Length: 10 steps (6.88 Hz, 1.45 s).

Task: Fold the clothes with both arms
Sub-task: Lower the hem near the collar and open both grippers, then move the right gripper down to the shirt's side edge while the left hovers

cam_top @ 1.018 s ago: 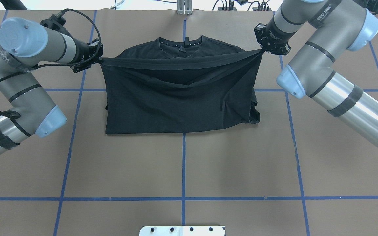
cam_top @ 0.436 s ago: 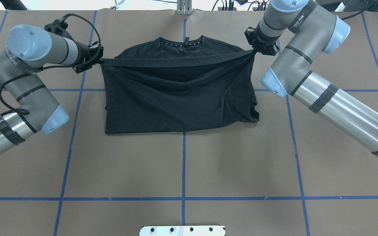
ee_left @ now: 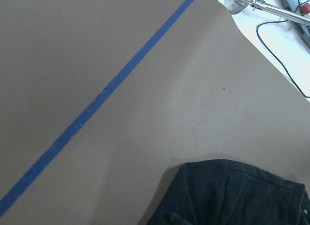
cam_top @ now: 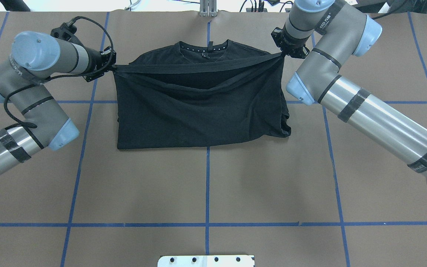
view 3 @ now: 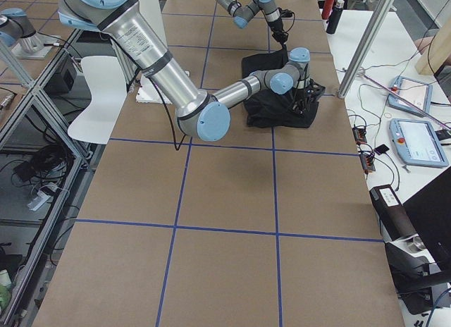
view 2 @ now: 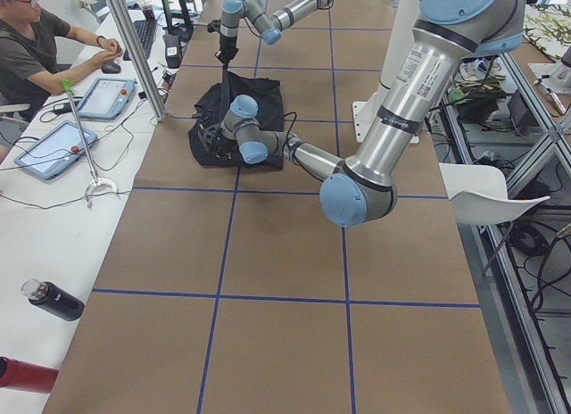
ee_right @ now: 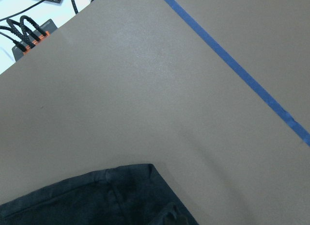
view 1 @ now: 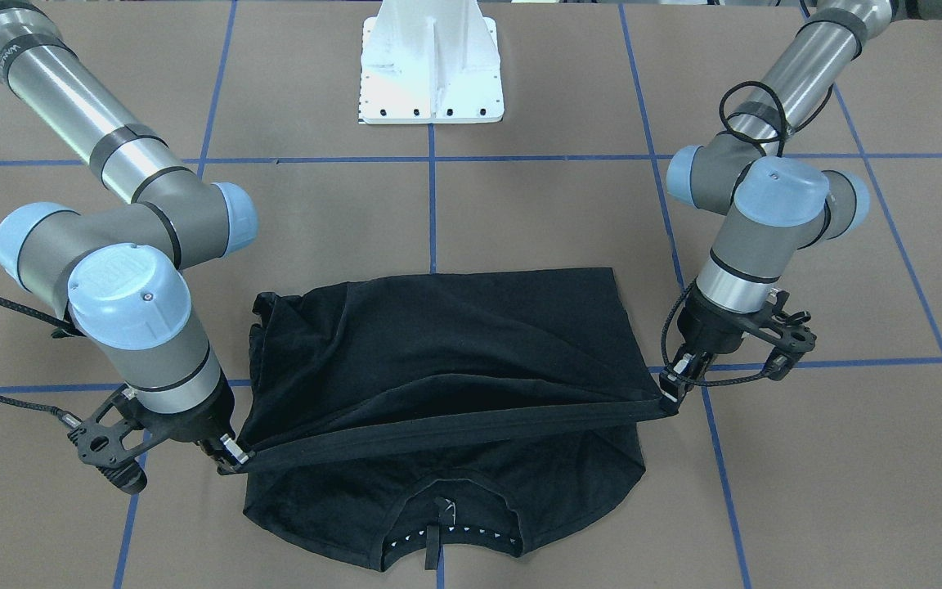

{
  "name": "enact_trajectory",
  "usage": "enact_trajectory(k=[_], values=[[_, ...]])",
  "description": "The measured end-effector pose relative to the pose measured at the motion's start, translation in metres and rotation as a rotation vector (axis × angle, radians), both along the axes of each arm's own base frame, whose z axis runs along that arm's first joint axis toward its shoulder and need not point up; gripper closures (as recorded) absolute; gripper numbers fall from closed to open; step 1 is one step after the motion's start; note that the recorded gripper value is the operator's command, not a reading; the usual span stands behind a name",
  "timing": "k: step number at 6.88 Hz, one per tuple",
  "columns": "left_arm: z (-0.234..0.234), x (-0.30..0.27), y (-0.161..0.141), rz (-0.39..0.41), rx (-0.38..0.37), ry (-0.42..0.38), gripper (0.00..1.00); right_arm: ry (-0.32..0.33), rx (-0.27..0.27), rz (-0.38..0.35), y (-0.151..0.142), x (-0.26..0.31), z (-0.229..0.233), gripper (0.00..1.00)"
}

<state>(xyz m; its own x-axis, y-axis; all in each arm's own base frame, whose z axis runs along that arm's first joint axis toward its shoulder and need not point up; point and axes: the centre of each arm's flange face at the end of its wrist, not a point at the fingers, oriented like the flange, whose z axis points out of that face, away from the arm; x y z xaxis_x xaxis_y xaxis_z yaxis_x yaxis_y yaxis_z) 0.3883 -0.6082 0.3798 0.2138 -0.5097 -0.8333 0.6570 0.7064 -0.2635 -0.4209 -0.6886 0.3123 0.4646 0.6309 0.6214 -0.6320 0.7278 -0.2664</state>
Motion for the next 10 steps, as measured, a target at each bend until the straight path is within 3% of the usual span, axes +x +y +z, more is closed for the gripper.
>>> enact_trajectory(k=[1, 3, 4, 8, 9, 10], values=[[0.004, 0.001, -0.001, -0.001, -0.001, 0.000, 0.87, 0.005, 0.009, 0.001, -0.001, -0.006, -0.002, 1.00], [0.012, 0.002, -0.003, -0.003, -0.001, -0.002, 0.71, 0.014, 0.034, 0.007, -0.003, -0.019, 0.006, 0.50], [0.014, 0.003, -0.004, -0.003, -0.002, -0.002, 0.62, 0.015, 0.044, 0.010, -0.003, -0.022, 0.005, 0.39], [0.004, -0.007, -0.013, -0.023, 0.006, 0.013, 0.62, -0.029, 0.063, 0.032, -0.001, -0.019, -0.021, 0.34], [-0.003, -0.010, -0.014, -0.029, 0.012, 0.023, 0.62, -0.052, 0.069, 0.034, 0.012, -0.017, -0.022, 0.34], [-0.008, -0.013, -0.014, -0.034, 0.016, 0.031, 0.62, -0.076, 0.078, 0.020, 0.043, -0.014, -0.013, 0.34]])
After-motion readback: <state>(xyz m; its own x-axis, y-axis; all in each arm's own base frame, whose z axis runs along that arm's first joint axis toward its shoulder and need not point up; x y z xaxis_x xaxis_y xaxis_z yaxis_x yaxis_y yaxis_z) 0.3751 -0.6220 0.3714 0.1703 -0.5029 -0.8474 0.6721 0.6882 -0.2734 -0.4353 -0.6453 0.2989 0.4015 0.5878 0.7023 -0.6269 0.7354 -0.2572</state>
